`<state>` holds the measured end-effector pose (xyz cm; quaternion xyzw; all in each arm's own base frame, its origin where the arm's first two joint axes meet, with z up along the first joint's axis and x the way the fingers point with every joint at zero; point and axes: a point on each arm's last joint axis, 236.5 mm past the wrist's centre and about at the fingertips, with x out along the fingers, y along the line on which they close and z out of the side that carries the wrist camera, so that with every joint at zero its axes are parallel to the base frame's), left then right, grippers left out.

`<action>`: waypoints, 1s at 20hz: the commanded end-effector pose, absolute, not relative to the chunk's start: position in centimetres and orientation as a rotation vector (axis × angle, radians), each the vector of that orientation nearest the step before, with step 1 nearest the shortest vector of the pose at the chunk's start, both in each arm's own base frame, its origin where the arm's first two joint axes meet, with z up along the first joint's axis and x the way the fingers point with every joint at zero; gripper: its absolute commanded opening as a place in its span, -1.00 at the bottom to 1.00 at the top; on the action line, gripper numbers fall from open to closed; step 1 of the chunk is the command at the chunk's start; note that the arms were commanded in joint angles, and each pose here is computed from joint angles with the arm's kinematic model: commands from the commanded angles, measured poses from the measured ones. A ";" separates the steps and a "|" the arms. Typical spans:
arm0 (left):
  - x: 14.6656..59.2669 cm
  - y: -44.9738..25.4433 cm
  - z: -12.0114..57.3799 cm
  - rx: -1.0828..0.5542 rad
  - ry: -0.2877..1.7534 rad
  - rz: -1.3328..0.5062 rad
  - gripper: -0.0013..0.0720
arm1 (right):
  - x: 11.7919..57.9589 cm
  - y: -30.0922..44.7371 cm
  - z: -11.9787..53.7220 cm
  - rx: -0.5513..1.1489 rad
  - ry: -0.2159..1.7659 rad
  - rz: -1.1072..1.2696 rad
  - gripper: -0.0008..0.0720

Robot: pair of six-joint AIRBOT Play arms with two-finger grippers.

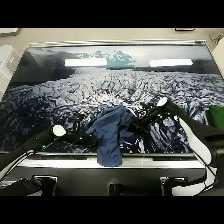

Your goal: Fold the clothes and pants, and hang the long-sleeved shirts on hangers.

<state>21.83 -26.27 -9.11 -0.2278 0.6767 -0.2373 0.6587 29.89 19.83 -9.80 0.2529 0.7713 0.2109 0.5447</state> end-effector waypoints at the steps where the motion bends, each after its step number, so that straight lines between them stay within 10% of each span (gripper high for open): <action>1: 22.2 -26.4 -8.1 -0.514 1.495 -0.560 -0.92 | 29.1 21.6 -9.4 0.585 1.844 0.544 -0.71; 7: 30.0 -22.4 5.4 -0.420 1.090 -0.591 -0.92 | 36.7 16.7 1.1 0.528 1.469 0.534 -0.89; 12: 33.7 -13.1 35.8 -0.392 0.267 -0.473 -0.92 | 43.3 7.1 29.1 0.327 0.624 0.386 -0.89; 16: 23.8 -9.0 54.3 -0.373 -0.262 -0.452 -0.92 | 34.3 5.6 49.2 0.127 0.037 0.331 -0.88; 20: 17.1 -6.9 60.0 -0.353 -0.513 -0.420 -0.92 | 26.1 4.6 54.6 0.020 -0.152 0.225 -0.88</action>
